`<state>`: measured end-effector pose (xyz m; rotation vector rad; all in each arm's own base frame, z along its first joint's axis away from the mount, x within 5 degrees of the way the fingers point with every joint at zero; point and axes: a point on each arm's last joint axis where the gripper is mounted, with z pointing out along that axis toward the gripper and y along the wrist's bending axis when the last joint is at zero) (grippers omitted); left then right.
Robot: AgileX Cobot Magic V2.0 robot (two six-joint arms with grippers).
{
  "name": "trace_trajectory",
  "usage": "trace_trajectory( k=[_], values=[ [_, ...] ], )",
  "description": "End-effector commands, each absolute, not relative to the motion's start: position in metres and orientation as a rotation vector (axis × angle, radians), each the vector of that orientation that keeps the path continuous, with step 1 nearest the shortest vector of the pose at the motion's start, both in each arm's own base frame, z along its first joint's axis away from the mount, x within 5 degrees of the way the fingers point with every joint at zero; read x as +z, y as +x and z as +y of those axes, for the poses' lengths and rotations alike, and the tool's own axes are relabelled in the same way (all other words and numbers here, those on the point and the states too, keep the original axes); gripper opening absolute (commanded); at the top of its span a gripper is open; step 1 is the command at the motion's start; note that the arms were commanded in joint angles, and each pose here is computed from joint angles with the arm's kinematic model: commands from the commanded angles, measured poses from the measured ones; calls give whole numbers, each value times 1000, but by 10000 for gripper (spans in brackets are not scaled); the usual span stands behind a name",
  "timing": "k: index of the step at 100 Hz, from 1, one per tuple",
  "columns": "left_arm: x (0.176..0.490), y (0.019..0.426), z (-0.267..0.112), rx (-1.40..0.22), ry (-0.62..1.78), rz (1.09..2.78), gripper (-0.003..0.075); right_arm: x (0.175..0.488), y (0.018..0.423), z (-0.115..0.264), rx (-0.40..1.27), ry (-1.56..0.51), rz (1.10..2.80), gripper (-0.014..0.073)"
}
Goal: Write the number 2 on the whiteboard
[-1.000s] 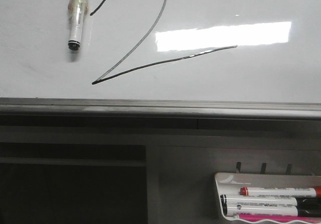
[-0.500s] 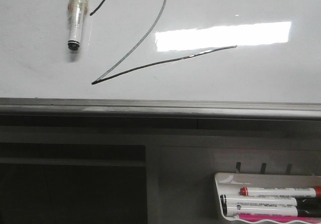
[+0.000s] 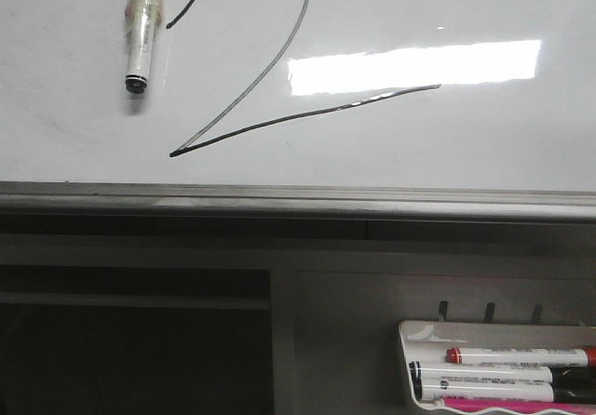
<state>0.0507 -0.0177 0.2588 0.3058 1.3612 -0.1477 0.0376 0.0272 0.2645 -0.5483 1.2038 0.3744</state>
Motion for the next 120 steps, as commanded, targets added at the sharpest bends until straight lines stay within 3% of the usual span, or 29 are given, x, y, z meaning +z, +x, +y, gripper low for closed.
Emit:
trace_trajectory(
  k=[1,19,28,40,67,120],
  values=[
    [269,49,-19,-181,298,1331,-20,278,37,22,354,-480,1145,-71],
    [263,55,-15,0,324,1393,-20,278,37,22,354,-480,1145,-71],
    [251,58,-11,-94,154,1523,-20,278,37,22,354,-480,1145,-71],
    [220,56,-4,-54,14,1770,-20,278,37,22,354,-480,1145,-71],
    [184,53,-1,-82,-105,1763,-20,278,37,22,354,-481,1146,-71],
    [185,51,-13,-259,87,1757,-20,278,37,22,354,-480,1145,-71]
  ],
)
